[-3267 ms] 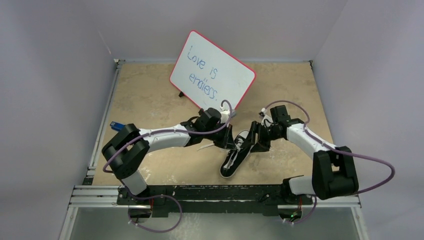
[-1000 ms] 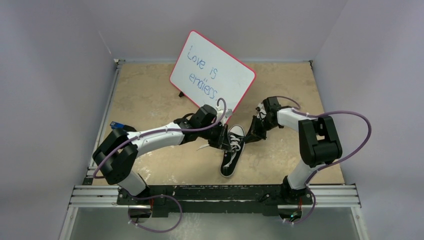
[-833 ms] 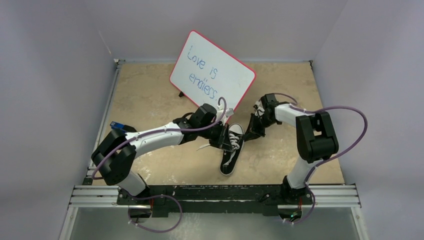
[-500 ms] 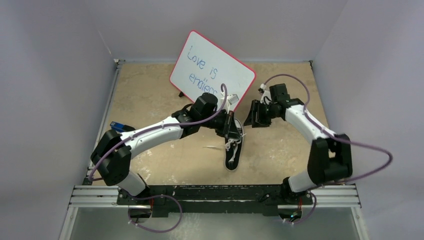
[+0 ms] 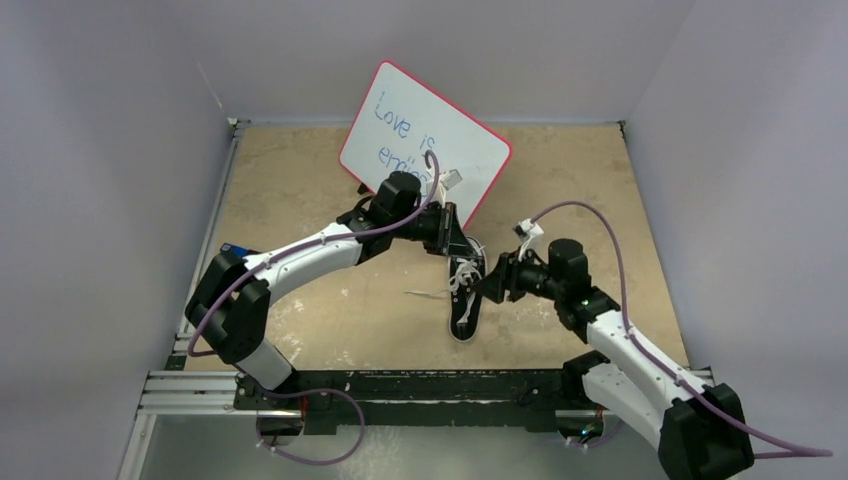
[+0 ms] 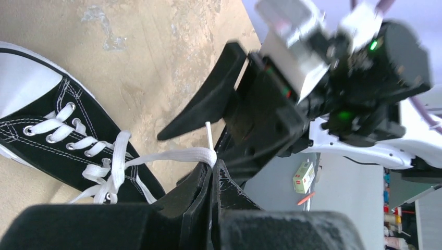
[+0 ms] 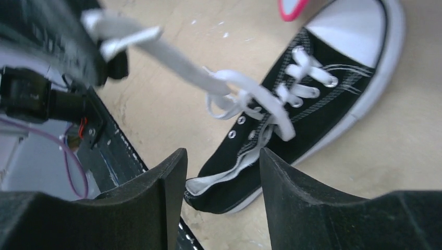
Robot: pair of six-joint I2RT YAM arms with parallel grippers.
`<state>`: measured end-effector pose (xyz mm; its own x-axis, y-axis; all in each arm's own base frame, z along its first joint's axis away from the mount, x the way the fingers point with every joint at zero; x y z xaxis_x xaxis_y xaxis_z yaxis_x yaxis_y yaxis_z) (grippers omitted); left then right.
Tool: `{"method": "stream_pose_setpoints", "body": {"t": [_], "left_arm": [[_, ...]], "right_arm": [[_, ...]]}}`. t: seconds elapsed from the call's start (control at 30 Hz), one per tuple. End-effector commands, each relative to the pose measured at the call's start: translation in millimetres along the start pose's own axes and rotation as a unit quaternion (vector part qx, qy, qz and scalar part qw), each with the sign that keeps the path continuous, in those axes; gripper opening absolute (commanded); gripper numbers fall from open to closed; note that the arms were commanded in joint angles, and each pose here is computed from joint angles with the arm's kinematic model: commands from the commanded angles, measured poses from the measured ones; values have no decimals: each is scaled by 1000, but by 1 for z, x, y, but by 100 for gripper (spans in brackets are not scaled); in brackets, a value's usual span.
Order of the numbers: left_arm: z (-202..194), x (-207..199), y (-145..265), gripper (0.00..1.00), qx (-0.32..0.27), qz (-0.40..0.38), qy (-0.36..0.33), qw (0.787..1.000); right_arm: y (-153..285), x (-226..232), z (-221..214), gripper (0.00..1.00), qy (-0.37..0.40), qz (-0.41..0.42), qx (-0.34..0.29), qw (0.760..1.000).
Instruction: Tie the shoes
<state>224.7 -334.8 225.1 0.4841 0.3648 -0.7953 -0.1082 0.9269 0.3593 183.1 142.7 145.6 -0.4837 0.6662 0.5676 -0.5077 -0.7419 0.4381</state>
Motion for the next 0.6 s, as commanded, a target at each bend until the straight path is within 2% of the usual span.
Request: {"method": "stream_pose_setpoints", "body": {"t": [0.0, 0.1, 0.2, 0.37, 0.53, 0.57], "left_arm": [[10, -14, 4, 0, -10, -44, -9, 999], [7, -13, 6, 0, -4, -44, -11, 999], [5, -12, 6, 0, 0, -44, -10, 999], [2, -12, 8, 0, 0, -44, -12, 999], [-1, -9, 7, 0, 7, -46, -12, 999], [0, -9, 7, 0, 7, -46, -13, 999]], "right_arm": [[-13, 20, 27, 56, 88, 63, -132, 985], [-20, 28, 36, 57, 96, 84, -159, 979], [-30, 31, 40, 55, 97, 83, -159, 979], [-29, 26, 50, 53, 82, 47, -191, 977], [-26, 33, 54, 42, 84, 62, -193, 976], [-26, 34, 54, 36, 82, 65, -193, 976]]}}
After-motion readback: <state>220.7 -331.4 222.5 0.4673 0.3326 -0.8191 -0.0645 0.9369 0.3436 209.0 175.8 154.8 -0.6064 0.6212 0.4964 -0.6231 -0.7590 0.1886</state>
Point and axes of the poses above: each gripper's point midway between its finger pads, its own y axis back along the fingers, its own x axis along the line the jaws close on, z = x × y, the point moved 6 cm from there along y, back along the fingers, and after that the axes turned 1 degree about y, right-handed, at the moved point
